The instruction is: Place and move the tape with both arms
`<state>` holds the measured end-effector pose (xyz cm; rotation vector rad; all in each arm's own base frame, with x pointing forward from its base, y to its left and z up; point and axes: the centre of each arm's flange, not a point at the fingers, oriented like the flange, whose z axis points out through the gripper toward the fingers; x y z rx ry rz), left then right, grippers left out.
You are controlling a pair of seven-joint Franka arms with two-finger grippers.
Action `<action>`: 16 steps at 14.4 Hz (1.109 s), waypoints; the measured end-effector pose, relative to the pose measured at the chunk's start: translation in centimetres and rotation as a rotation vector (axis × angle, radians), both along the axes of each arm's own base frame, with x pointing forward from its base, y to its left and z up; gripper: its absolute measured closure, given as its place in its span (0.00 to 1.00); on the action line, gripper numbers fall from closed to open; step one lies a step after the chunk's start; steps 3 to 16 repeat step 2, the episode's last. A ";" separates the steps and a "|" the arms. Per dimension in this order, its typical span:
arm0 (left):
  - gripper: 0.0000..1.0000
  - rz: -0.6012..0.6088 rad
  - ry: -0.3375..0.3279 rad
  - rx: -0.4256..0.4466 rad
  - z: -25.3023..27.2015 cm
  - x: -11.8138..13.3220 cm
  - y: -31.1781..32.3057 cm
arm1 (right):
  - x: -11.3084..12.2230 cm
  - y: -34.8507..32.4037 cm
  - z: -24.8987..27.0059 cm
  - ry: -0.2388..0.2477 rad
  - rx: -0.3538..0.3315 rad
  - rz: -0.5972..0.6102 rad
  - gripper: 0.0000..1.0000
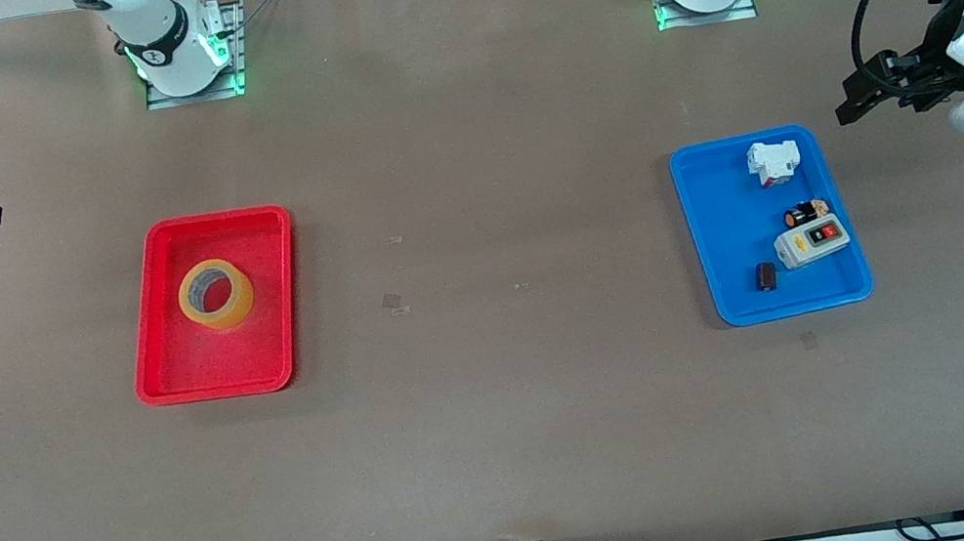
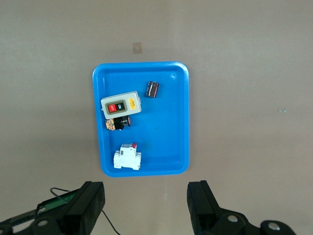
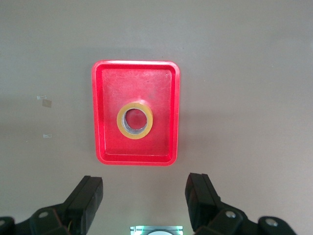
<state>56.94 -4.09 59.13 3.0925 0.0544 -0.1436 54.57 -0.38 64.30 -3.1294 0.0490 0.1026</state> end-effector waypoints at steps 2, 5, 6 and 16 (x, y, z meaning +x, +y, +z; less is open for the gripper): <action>0.00 -0.002 0.000 0.000 0.0 0.0 -0.1 | 0.0 0.2 0.0 0.000 0.000 0.004 0.00; 0.00 -0.002 0.000 0.000 0.0 0.0 -0.1 | 0.0 0.2 0.0 0.000 0.000 0.004 0.00; 0.00 -0.002 0.000 0.000 0.0 0.0 -0.1 | 0.0 0.2 0.0 0.000 0.000 0.004 0.00; 0.00 -0.002 0.000 0.000 0.0 0.0 -0.1 | 0.0 0.2 0.0 0.000 0.000 0.004 0.00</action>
